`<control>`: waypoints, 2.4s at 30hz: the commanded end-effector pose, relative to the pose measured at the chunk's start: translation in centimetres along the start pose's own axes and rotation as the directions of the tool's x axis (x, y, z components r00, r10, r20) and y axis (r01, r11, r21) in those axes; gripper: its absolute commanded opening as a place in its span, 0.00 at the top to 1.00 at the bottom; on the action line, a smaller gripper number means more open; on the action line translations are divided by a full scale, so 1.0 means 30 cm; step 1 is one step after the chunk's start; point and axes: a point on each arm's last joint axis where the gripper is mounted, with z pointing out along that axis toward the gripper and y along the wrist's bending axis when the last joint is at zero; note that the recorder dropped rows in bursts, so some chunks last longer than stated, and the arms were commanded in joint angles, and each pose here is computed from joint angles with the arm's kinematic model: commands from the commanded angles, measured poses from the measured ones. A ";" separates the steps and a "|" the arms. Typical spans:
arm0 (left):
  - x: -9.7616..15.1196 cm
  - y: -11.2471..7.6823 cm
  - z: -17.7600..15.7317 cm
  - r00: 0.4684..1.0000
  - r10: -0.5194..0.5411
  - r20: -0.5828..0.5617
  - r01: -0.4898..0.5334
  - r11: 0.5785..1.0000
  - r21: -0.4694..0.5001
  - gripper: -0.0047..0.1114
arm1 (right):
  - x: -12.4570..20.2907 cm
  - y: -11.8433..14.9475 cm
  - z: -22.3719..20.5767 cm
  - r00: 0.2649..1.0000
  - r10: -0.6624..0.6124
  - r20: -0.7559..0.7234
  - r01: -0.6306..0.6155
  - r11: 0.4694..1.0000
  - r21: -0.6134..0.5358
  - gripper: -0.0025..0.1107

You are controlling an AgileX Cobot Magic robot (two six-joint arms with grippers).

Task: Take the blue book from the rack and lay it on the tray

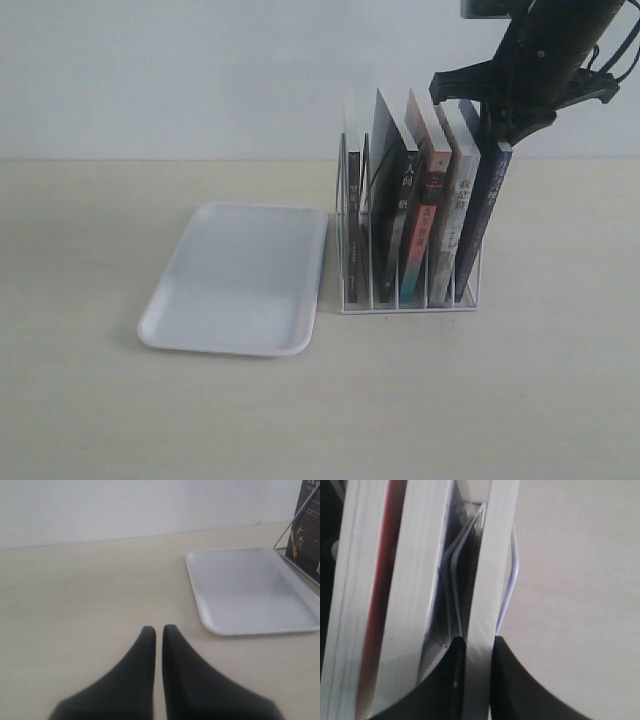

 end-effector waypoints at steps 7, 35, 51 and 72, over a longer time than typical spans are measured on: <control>-0.009 0.001 -0.002 1.000 -0.006 0.022 0.006 1.000 -0.001 0.92 | 0.006 -0.004 -0.074 0.999 -0.006 0.037 0.006 1.000 0.007 0.98; -0.009 0.001 -0.002 1.000 -0.006 0.022 0.006 1.000 -0.001 0.92 | 0.158 0.082 -0.791 0.748 -0.283 0.600 0.290 0.953 0.089 0.98; -0.009 0.001 -0.002 1.000 -0.006 0.022 0.006 1.000 -0.001 0.92 | 0.422 0.568 -0.501 0.115 -0.693 0.712 0.821 0.469 0.324 0.98; -0.009 0.001 -0.002 1.000 -0.006 0.022 0.006 1.000 -0.001 0.92 | 0.358 0.786 0.202 -0.109 -0.977 0.181 0.818 0.015 0.575 0.98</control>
